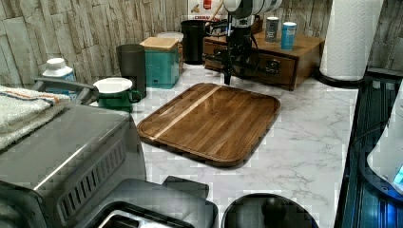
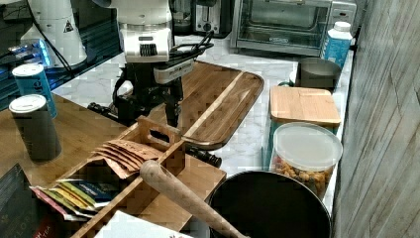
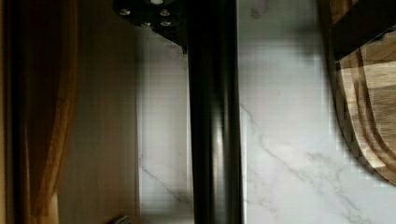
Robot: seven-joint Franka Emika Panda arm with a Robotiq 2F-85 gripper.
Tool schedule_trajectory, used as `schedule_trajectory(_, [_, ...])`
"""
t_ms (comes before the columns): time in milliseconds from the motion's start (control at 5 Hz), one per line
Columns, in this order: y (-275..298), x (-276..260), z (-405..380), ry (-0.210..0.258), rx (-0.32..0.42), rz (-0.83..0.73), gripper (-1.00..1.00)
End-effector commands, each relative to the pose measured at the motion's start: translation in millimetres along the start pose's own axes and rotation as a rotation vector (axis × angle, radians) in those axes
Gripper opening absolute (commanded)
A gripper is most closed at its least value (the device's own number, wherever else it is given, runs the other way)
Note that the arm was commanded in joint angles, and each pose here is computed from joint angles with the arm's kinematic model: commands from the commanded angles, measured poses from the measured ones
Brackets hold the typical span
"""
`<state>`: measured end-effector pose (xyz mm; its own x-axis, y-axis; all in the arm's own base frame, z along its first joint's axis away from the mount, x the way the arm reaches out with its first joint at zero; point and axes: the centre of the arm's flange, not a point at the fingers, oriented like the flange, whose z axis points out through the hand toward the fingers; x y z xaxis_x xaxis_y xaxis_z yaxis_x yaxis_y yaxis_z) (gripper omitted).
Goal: Open the drawer.
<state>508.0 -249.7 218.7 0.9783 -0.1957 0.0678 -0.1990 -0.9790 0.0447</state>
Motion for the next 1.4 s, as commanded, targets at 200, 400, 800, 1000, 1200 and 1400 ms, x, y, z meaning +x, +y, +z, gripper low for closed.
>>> schedule_trajectory(200, [-145,22,-53,0.073,0.055,-0.069,1.0])
schedule_trajectory(400, [-185,8,-62,0.081,0.06,-0.078,1.0])
schedule_trajectory(800, [-244,-8,-65,0.112,0.116,-0.14,1.0])
schedule_trajectory(1000, [-268,-14,-64,0.107,0.147,-0.177,1.0])
schedule_trajectory(1200, [-288,-17,-65,0.116,0.169,-0.19,1.0])
schedule_trajectory(1400, [-306,-17,-70,0.116,0.164,-0.164,1.0])
